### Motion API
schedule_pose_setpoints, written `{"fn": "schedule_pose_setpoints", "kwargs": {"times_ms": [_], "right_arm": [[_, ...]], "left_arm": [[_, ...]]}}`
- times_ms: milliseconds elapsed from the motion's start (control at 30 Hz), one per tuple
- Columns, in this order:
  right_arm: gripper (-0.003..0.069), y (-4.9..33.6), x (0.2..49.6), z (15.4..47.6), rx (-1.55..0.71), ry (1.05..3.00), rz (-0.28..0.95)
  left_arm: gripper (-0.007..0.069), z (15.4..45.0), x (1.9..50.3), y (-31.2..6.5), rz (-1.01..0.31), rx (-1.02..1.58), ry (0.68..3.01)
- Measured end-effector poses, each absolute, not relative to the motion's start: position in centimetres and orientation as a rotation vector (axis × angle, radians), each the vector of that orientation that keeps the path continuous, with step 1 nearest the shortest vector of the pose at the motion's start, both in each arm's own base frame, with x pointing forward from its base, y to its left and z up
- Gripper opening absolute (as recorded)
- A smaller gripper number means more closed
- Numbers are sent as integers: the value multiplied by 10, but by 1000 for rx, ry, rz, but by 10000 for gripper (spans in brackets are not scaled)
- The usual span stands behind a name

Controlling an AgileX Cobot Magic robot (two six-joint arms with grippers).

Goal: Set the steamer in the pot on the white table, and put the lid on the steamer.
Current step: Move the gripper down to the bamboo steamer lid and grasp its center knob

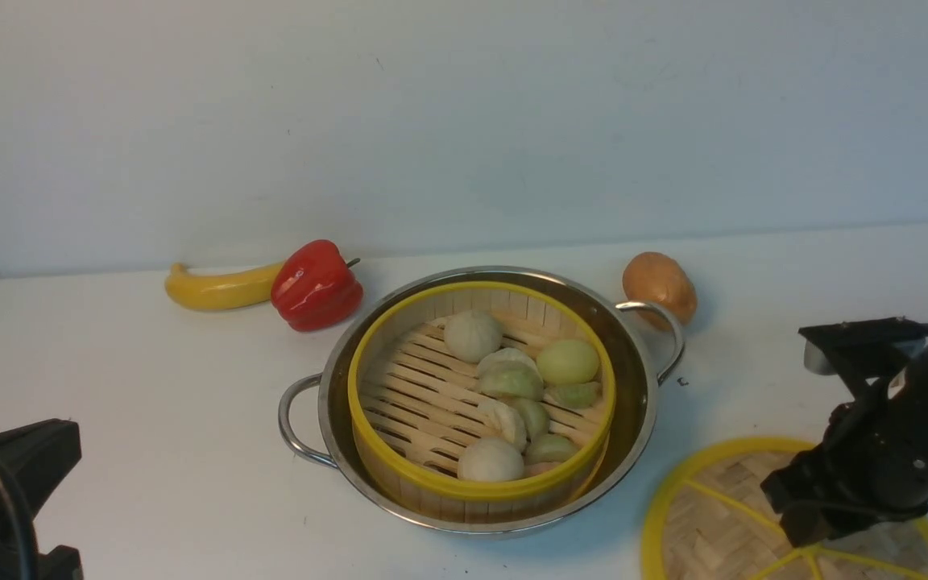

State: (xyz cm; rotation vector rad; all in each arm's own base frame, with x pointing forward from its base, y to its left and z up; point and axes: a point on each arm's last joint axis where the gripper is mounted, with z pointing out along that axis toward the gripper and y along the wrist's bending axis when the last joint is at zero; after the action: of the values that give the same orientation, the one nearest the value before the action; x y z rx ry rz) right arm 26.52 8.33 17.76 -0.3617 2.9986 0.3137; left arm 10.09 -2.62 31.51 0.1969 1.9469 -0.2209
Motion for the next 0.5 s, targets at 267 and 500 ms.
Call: {"fn": "schedule_pose_setpoints", "kwargs": {"times_ms": [267, 500], "right_arm": [[248, 84, 267, 166, -363, 3048, 312], [247, 84, 269, 166, -358, 3035, 311]], "left_arm": [[-1, 315, 101, -26, -221, 197, 1947], [-1, 315, 101, -26, -222, 196, 1947]]}}
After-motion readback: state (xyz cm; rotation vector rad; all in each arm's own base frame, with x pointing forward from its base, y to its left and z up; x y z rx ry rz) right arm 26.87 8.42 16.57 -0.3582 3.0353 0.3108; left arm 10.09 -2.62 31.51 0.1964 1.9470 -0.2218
